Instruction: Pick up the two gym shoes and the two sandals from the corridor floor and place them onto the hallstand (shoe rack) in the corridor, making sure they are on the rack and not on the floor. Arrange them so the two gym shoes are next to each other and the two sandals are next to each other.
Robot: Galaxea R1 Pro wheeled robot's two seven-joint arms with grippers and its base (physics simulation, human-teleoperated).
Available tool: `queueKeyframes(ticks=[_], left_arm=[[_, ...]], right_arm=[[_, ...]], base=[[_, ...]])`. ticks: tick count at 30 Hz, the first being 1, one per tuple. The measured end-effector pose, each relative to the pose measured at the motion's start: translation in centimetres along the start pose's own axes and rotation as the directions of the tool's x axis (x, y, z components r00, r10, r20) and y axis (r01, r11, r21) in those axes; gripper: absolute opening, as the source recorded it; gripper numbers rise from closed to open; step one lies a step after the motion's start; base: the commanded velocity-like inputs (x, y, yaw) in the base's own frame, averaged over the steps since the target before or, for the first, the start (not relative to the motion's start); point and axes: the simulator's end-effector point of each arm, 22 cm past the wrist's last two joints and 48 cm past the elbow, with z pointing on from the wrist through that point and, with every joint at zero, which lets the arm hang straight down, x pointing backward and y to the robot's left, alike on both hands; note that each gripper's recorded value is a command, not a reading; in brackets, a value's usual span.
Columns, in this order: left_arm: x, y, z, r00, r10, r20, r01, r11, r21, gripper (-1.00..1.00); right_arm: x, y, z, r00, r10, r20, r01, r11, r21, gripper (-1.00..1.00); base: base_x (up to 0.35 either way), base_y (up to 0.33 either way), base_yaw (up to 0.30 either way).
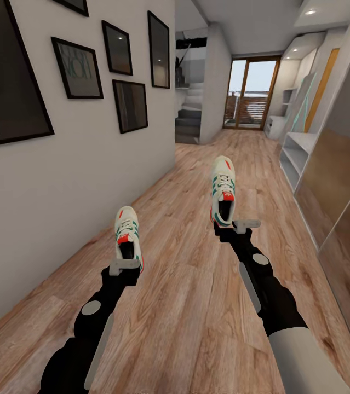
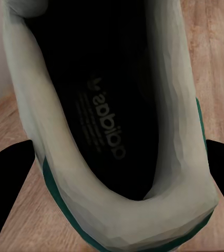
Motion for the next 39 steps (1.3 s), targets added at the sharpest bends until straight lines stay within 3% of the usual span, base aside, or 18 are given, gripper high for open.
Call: queueKeyframes(ticks=[12, 25, 39], left_arm=[[-0.2, 0.0, -0.1, 1.000, 0.000, 0.005, 0.000, 1.000, -0.001, -1.00], [-0.3, 0.1, -0.1, 1.000, 0.000, 0.006, 0.000, 1.000, -0.002, -1.00], [-1.0, 0.0, -0.4, 1.000, 0.001, 0.019, -0.001, 1.000, -0.001, -1.00]], right_arm=[[-0.2, 0.0, -0.1, 1.000, 0.000, 0.003, 0.000, 1.000, 0.000, -1.00], [-0.3, 0.0, -0.1, 1.000, 0.000, 0.005, 0.000, 1.000, 0.000, -1.00], [-1.3, 0.1, -0.4, 1.000, -0.001, 0.019, 0.001, 1.000, -0.001, -1.00]], base=[[0.033, 0.000, -0.185], [0.325, 0.000, -0.010], [0.345, 0.000, -0.162]])
